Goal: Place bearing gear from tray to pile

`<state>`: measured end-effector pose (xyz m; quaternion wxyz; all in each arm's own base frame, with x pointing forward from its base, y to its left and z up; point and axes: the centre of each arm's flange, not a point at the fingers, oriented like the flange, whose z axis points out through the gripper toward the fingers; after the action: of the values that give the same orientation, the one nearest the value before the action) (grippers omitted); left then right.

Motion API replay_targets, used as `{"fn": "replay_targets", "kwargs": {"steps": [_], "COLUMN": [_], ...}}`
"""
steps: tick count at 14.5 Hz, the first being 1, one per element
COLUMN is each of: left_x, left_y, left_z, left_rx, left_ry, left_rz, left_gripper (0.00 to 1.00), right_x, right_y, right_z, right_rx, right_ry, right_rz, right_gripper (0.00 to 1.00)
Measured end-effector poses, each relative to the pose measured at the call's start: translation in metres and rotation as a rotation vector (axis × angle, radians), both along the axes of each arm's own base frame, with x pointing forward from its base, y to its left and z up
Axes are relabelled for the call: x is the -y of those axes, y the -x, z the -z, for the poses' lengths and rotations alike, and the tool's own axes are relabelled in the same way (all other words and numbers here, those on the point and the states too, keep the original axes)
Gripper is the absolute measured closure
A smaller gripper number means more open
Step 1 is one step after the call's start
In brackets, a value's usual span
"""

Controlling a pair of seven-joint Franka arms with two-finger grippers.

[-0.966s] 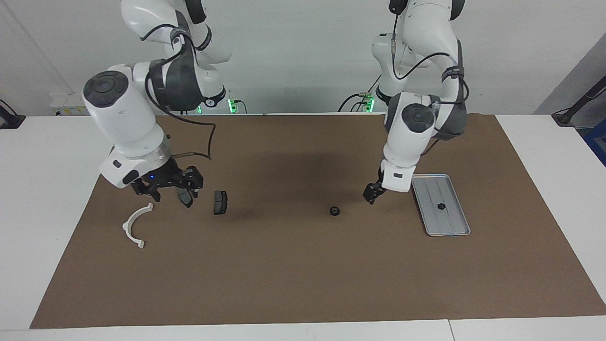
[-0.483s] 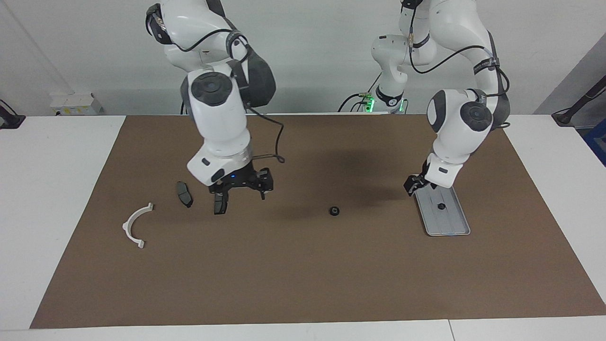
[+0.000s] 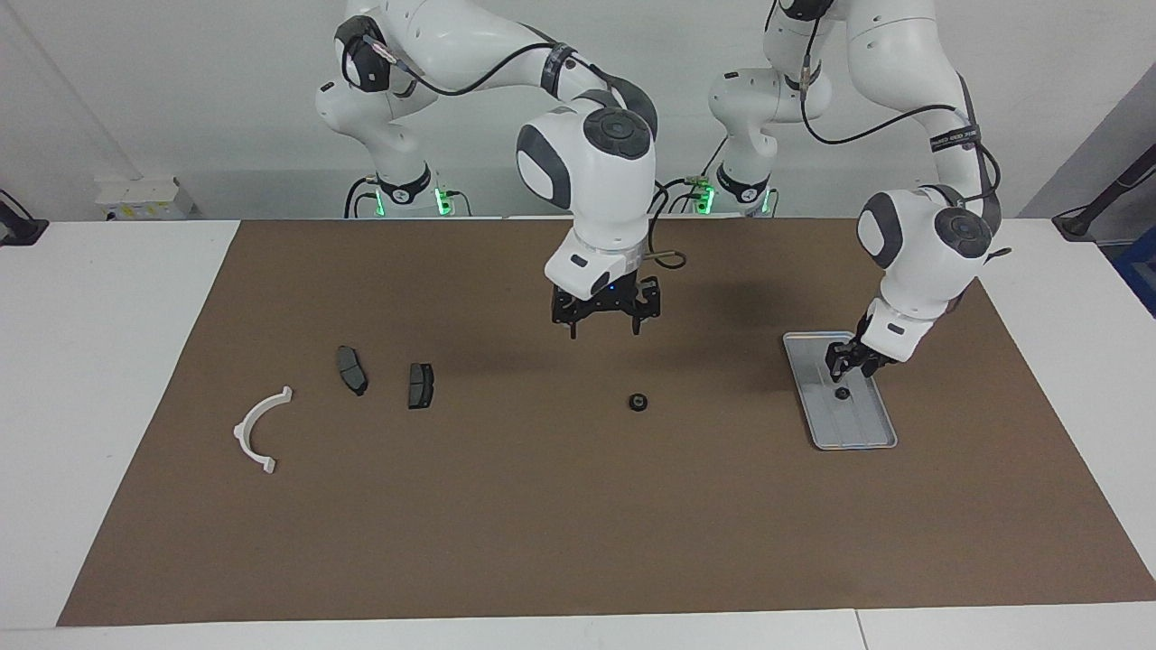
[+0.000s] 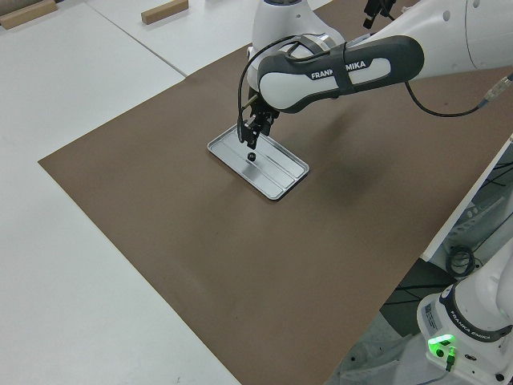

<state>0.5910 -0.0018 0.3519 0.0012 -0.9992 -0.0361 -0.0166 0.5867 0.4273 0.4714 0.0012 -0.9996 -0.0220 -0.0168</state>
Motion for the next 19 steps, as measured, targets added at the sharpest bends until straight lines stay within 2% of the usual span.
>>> {"fn": "replay_targets", "kwargs": {"steps": [2, 3, 5, 7, 8, 10, 14, 16, 17, 19], "left_x": [0.001, 0.001, -0.001, -0.006, -0.008, -0.009, -0.009, -0.009, -0.009, -0.009], "left_y": [-0.002, -0.002, -0.005, -0.007, -0.007, -0.008, -0.006, -0.006, -0.005, -0.005], "left_z": [0.009, 0.014, 0.024, 0.03, 0.031, 0.035, 0.044, 0.048, 0.05, 0.052], "left_rx": [0.006, 0.006, 0.011, 0.017, 0.019, 0.022, 0.024, 0.023, 0.024, 0.028], "left_ry": [0.0, -0.001, -0.002, -0.003, -0.003, -0.003, -0.004, -0.004, -0.004, -0.004], "left_rz": [0.002, 0.002, -0.002, -0.009, -0.013, -0.015, -0.015, -0.015, -0.015, -0.015], "left_gripper": [0.5, 0.56, 0.54, 0.33, 0.3, 0.33, 0.3, 0.35, 0.4, 0.4], "right_x": [-0.021, -0.03, -0.041, -0.042, -0.042, -0.039, -0.033, -0.032, -0.031, -0.031], "right_y": [0.007, 0.009, 0.009, 0.004, 0.003, 0.0, -0.006, -0.007, -0.008, -0.011], "right_z": [0.023, 0.035, 0.058, 0.073, 0.077, 0.083, 0.096, 0.103, 0.107, 0.116], "right_rx": [-0.012, -0.012, -0.013, -0.014, -0.017, -0.023, -0.037, -0.044, -0.048, -0.047], "right_ry": [0.006, 0.004, 0.001, 0.001, 0.003, 0.008, 0.018, 0.023, 0.026, 0.023], "right_rz": [-0.029, -0.041, -0.053, -0.051, -0.049, -0.046, -0.071, -0.093, -0.101, -0.112], "right_gripper": [0.0, 0.0, 0.0, 0.0, 0.0, 0.0, 0.0, 0.0, 0.0, 0.0]}}
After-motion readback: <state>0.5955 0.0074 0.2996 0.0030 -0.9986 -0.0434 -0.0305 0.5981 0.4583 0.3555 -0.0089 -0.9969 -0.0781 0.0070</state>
